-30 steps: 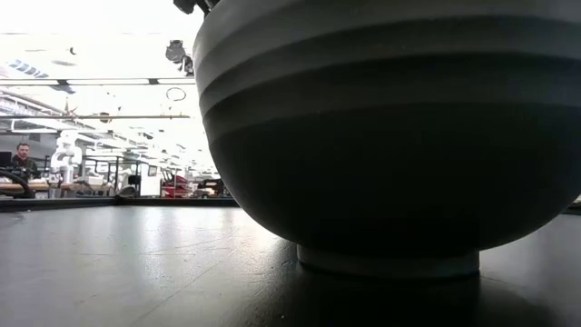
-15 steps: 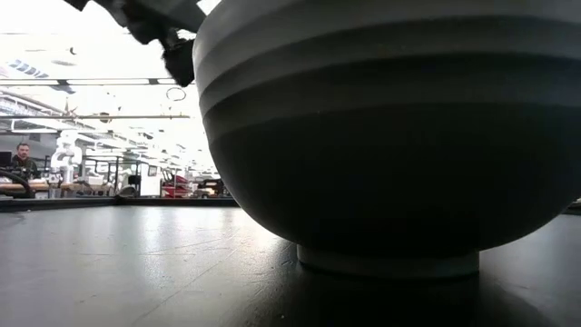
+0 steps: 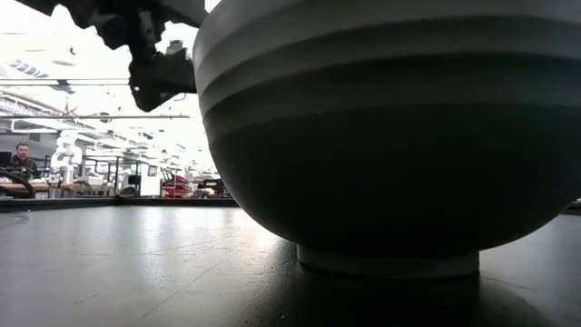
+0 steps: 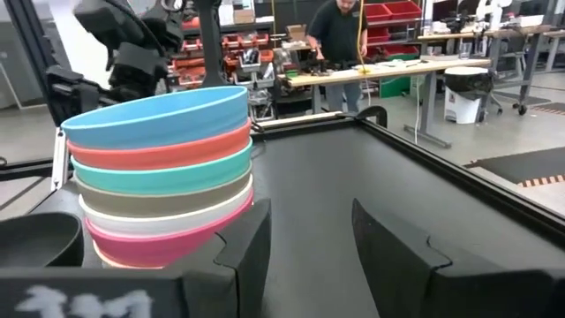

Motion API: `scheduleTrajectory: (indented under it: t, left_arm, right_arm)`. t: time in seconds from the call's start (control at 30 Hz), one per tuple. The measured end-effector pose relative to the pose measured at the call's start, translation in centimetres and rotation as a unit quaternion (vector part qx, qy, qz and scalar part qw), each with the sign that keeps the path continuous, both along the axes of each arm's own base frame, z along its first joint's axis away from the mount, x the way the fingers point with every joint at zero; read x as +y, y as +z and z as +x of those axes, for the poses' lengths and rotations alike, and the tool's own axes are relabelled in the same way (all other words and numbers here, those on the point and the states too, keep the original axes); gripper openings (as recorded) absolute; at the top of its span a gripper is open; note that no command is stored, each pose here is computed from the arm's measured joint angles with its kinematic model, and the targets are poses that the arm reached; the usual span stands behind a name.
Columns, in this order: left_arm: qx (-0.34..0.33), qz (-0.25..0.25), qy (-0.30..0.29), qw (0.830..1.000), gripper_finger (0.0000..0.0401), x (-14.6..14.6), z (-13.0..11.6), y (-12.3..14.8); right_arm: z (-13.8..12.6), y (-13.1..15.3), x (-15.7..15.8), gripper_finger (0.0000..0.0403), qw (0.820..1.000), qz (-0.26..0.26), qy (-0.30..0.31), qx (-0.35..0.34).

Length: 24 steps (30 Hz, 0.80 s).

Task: Nest bowls inside each other
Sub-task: Stack the black bowl on top of the blue bowl

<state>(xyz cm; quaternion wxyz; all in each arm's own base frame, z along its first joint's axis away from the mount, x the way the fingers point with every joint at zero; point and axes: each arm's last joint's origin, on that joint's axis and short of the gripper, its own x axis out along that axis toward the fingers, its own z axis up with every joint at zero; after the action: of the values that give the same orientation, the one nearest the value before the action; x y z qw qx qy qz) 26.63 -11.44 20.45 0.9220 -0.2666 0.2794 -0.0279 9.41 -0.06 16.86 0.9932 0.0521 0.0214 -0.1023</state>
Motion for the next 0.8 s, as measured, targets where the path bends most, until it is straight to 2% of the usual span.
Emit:
scheduleTrajectory:
  t: [0.1,0.2,0.43,0.6,0.7,0.8]
  left_arm:
    - [0.030,-0.001,-0.022,0.999,0.0273,-1.0,1.5,0.1]
    - [0.072,0.025,-0.045,0.996,0.0273,-2.1,2.8,0.3]
    - [0.174,0.053,-0.065,0.981,0.0273,-3.7,5.2,1.3]
    - [0.202,0.057,-0.070,0.975,0.0273,-4.5,7.0,2.7]
    - [0.194,0.052,-0.070,0.977,0.0273,-4.7,7.9,3.3]
    - [0.200,0.043,-0.062,0.977,0.0273,-4.7,8.6,3.1]
  right_arm:
    - [0.0,0.0,0.0,0.0150,1.000,0.000,0.000,0.001]
    - [0.0,0.0,0.0,0.0150,1.000,-0.001,0.001,0.001]
    - [0.0,-0.1,0.1,0.0150,1.000,0.002,0.012,0.005]
    - [0.1,-0.2,0.1,0.0150,1.000,0.003,0.016,0.008]
    - [0.1,-0.2,0.1,0.0150,1.000,0.010,0.025,0.008]
    - [0.1,-0.2,0.1,0.0150,1.000,0.016,0.024,0.009]
